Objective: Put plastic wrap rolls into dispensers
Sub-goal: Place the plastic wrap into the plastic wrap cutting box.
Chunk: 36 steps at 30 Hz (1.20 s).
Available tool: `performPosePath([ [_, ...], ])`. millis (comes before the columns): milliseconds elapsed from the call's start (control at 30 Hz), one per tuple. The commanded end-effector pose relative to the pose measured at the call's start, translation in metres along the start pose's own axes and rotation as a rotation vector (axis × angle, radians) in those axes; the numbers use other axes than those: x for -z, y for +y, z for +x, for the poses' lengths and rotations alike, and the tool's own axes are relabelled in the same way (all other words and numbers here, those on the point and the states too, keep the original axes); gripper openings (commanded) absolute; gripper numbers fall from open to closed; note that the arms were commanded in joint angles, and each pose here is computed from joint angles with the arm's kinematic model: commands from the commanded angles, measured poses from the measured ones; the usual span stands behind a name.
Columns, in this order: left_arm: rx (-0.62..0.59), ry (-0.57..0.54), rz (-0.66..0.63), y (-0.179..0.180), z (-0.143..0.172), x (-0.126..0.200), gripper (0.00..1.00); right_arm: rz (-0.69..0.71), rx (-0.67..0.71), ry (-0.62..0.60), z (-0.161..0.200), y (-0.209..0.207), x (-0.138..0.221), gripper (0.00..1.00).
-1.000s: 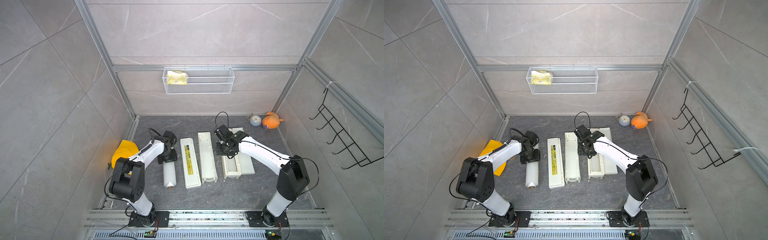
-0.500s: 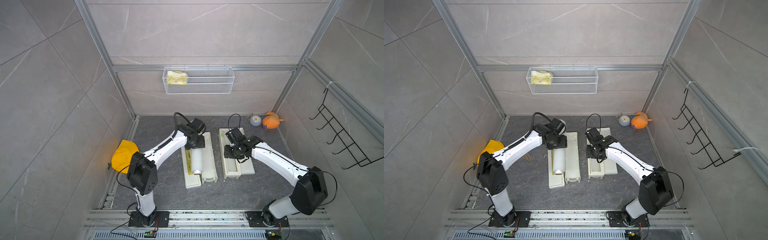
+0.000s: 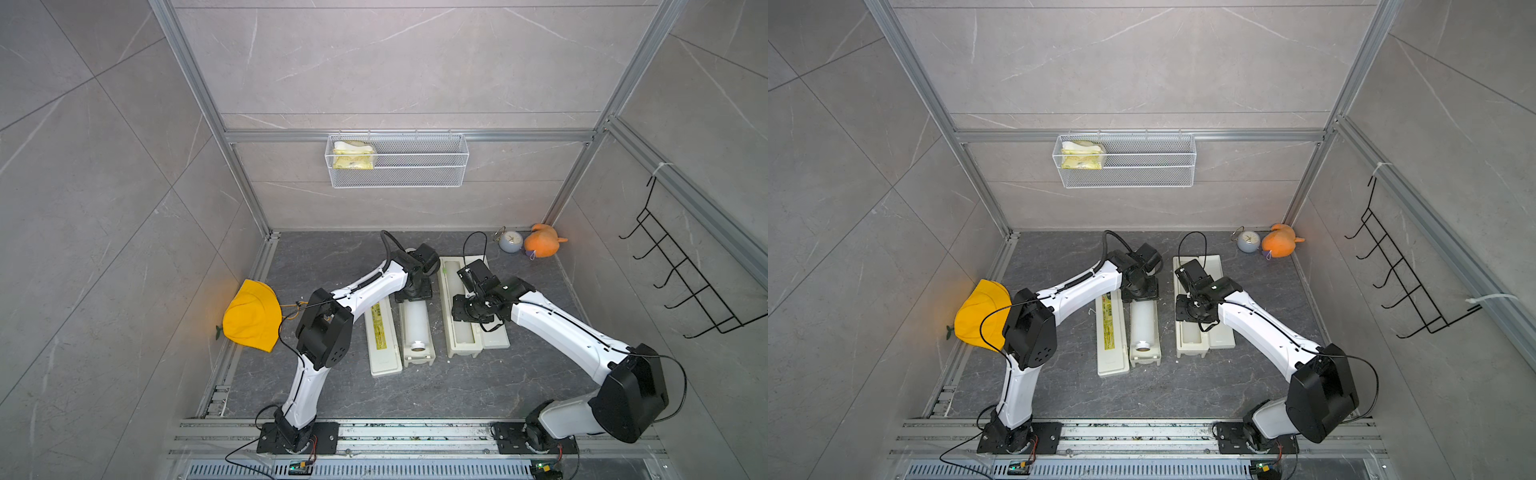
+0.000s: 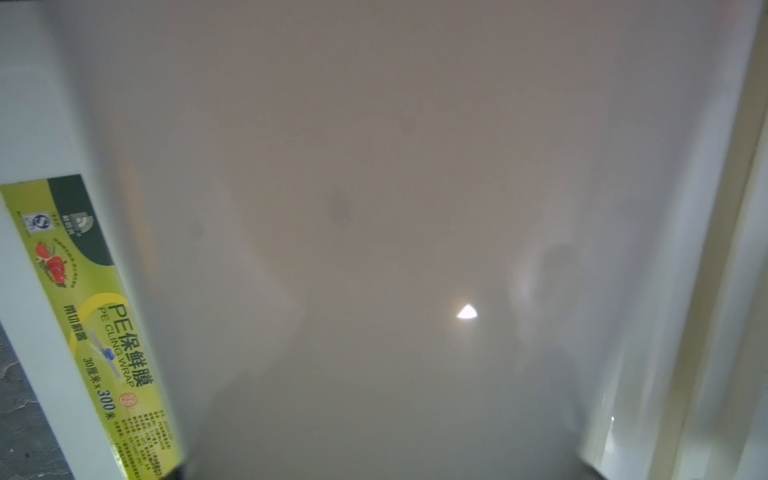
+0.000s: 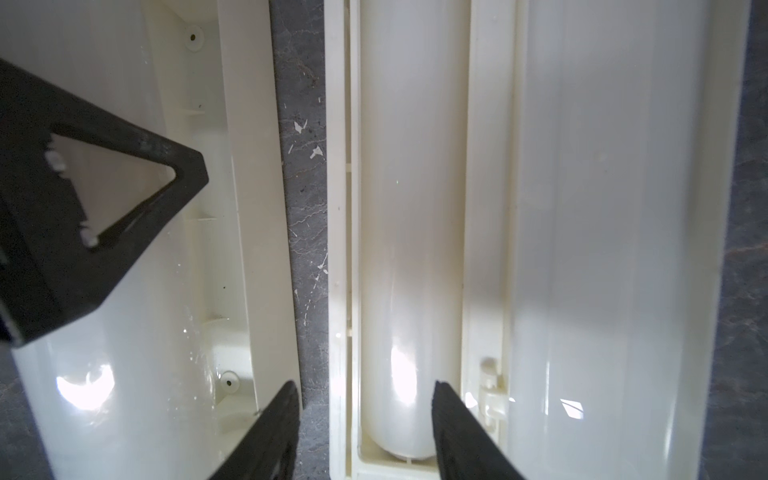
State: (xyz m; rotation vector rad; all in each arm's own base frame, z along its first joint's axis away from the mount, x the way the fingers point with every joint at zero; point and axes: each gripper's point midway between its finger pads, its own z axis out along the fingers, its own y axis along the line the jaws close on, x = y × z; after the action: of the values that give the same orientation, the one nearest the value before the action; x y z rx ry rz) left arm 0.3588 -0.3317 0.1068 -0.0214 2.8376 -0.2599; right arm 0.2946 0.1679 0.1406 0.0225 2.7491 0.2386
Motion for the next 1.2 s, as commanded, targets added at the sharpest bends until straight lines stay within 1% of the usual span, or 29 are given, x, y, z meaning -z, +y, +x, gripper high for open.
performPosePath([
  [0,0.035,-0.100,0.044,-0.012,-0.024,0.020,0.52,-0.012,0.011,-0.006,0.002,-0.002,0.002,0.54],
  [100,0.028,-0.075,0.040,-0.012,-0.019,0.011,0.53,-0.007,0.010,-0.002,0.002,-0.003,0.000,0.54],
  [233,0.037,-0.038,0.016,-0.005,-0.005,-0.002,0.53,-0.003,0.008,0.000,0.002,-0.004,-0.001,0.54],
  [500,0.043,-0.001,0.002,-0.004,0.007,-0.020,0.54,0.000,0.005,0.008,0.000,-0.003,-0.006,0.54],
  [633,0.056,0.004,0.000,-0.003,0.010,-0.027,0.60,-0.002,0.009,0.008,0.000,-0.002,-0.006,0.54],
  [800,0.056,0.007,-0.006,-0.001,0.012,-0.027,0.69,-0.002,0.011,0.008,-0.001,-0.002,-0.005,0.55],
  [1033,0.057,-0.016,0.024,-0.006,0.006,-0.014,0.83,-0.010,0.018,0.004,-0.003,0.000,-0.002,0.57],
  [1167,0.057,-0.043,0.065,-0.013,-0.001,0.001,0.86,-0.014,0.025,0.003,-0.004,0.001,0.001,0.58],
])
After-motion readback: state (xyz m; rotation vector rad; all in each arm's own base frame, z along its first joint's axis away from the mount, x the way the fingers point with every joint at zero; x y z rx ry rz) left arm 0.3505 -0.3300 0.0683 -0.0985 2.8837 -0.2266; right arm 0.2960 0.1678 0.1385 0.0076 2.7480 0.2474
